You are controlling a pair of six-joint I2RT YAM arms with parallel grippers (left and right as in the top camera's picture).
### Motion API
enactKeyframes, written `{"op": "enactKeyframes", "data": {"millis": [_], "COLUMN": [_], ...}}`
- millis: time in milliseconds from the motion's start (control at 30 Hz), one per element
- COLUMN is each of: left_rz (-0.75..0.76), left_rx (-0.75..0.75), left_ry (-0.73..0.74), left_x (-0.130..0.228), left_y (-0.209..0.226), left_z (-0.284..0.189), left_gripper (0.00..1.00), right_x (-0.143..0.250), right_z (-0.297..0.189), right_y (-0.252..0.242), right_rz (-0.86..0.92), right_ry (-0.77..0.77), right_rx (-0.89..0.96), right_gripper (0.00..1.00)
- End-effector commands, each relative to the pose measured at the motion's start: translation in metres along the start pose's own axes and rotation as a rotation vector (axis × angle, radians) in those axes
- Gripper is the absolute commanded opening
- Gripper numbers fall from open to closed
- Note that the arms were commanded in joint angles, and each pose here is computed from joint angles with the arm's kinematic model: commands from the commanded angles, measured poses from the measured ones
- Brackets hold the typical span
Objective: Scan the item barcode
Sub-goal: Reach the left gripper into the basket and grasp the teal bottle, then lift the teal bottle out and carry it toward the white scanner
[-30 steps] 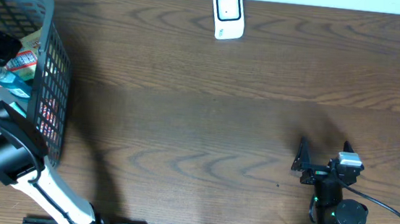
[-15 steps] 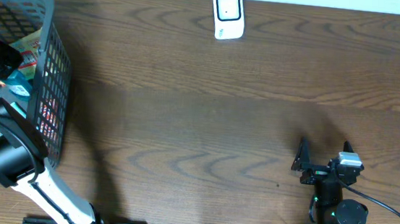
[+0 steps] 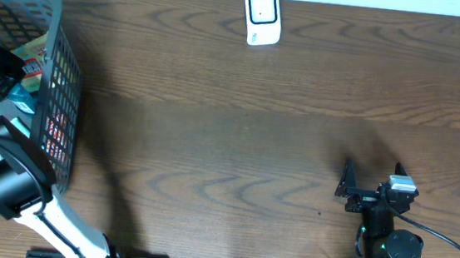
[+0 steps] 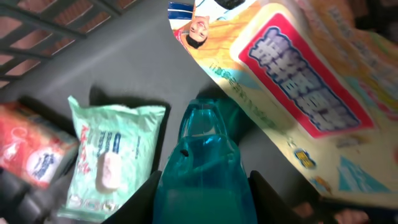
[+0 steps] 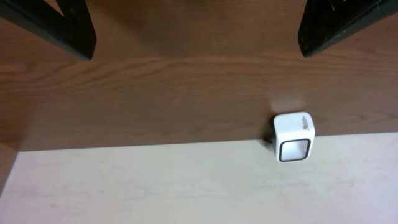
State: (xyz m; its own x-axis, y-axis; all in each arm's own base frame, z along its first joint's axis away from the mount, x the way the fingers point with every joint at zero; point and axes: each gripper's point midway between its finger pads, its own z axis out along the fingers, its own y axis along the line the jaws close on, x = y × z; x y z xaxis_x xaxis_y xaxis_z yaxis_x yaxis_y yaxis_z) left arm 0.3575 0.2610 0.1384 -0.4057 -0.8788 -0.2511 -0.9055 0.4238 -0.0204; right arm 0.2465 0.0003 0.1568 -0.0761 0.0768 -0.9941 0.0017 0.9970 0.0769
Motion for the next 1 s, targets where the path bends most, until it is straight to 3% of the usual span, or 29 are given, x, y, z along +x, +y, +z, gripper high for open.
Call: {"op": "enactKeyframes", "data": {"millis": [0,267,567,800,967], "left_rz": [-0.009,-0.074,0.036,0.307,0.460], "left_rx": [0.110,0.311,0.874,1.032,0.980], "left_ry": [-0.189,-0.466,-0.466,-0.291,-0.146], "left_x": [-0.017,-0.003,0.090,0.182,0.235], "left_y": [0.001,0.023,-0.013,-0.056,-0.095], "left_z": [-0.085,-0.224,-0.354,-0.375,-0.345], "left_gripper": [0.22,0.22,0.22,0.22,0.22], "right_x": [0.001,0.001,0.001,0.001,0.001], "right_z": [0.000,0.000,0.000,0.000,0.000], "right_y": [-0.003,-0.003,-0.003,-0.003,-0.003], "right_rz": [0.013,0.013,0.013,0.013,0.013], "right_ry": [0.001,0.001,0.001,0.001,0.001], "right_rx": [0.012,0.012,0.012,0.012,0.012], "right_gripper": [0.99,0.99,0.99,0.99,0.99]}}
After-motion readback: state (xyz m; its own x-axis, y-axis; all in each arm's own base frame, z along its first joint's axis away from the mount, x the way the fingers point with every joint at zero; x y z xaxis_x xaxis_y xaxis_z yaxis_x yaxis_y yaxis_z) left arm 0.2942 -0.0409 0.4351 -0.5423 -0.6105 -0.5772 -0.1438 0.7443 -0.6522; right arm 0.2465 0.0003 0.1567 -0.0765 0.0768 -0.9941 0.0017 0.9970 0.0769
